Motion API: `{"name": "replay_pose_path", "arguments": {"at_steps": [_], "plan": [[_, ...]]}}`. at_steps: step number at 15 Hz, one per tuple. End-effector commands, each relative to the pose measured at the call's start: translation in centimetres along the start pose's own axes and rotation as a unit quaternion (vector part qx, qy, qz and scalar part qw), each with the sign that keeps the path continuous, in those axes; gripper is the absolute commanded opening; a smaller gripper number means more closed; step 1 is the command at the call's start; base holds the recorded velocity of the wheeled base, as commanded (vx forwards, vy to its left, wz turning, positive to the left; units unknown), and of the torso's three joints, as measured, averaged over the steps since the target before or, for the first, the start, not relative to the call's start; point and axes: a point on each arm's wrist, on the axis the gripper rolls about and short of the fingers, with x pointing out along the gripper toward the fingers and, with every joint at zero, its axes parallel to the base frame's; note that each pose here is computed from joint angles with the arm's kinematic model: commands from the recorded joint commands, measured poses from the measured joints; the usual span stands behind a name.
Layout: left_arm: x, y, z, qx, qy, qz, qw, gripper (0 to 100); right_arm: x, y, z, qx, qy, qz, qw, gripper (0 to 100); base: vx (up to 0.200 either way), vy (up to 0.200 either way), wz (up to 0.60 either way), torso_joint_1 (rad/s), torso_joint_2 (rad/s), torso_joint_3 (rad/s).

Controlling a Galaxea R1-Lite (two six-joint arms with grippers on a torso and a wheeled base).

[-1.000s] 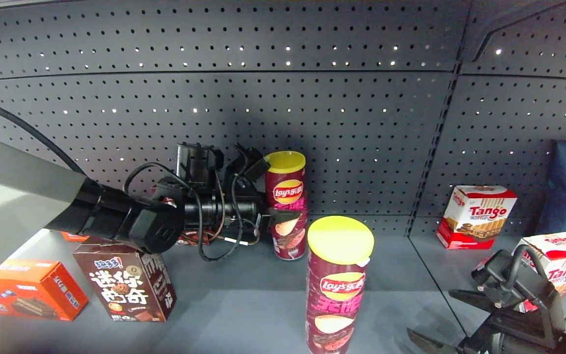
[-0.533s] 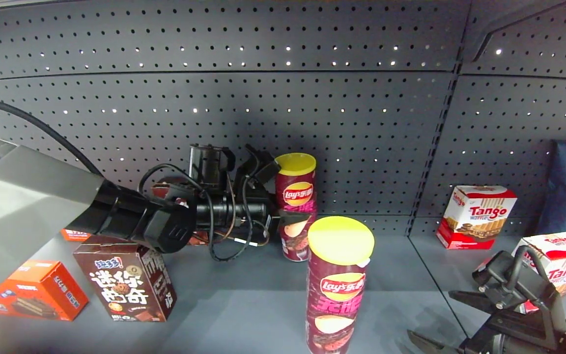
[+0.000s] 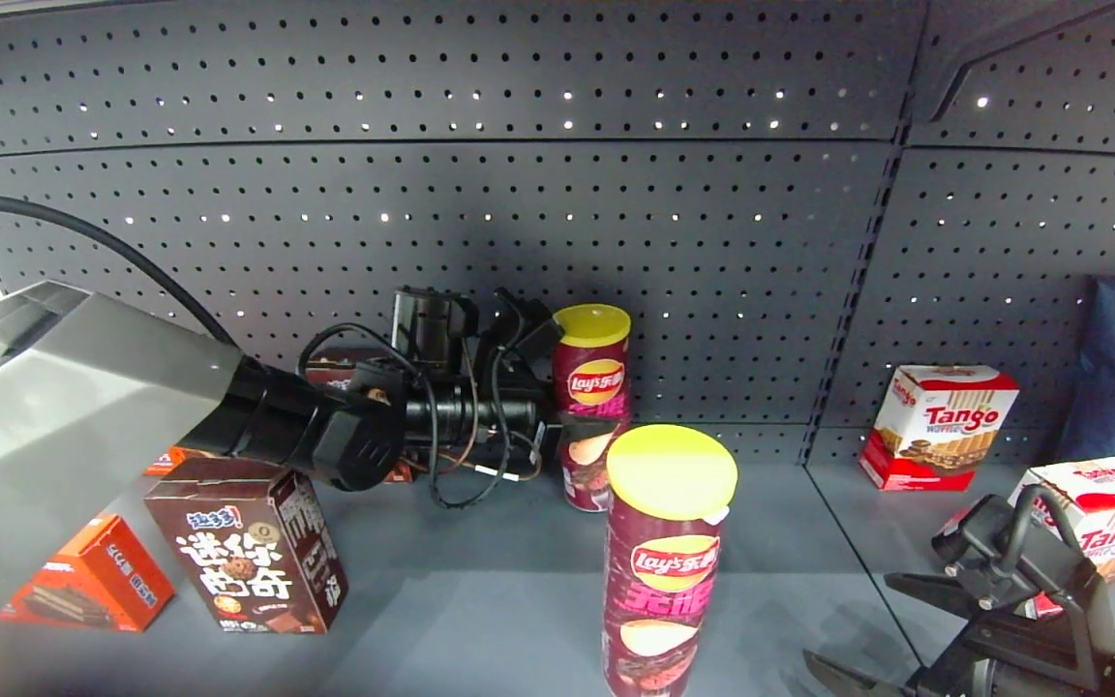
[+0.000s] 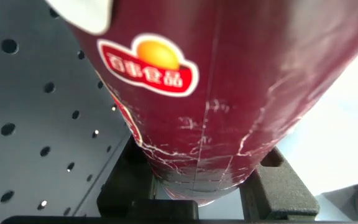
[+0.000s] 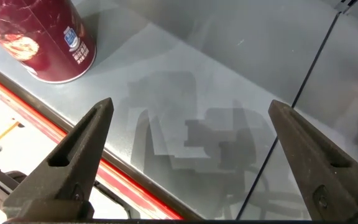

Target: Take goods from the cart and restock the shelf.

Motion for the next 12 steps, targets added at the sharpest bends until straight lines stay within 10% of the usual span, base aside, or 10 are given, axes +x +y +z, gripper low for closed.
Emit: {"name": "replay_pose_path", "arguments": {"at_steps": [1, 12], "plan": [[0.56, -0.12, -0.04, 0.002, -0.001, -0.006, 1.0000, 0, 0.03, 0.02, -0.15, -0.001, 0.003, 0.000, 1.000, 100, 0.000, 0.000, 0.00, 0.000, 0.00, 0.000], [1.46, -0.47, -0.59, -0.001, 0.005, -0.015, 0.9999, 0, -0.09, -0.03, -0.21, -0.001, 0.002, 0.000, 1.000, 100, 0.000, 0.000, 0.00, 0.000, 0.00, 0.000]]}}
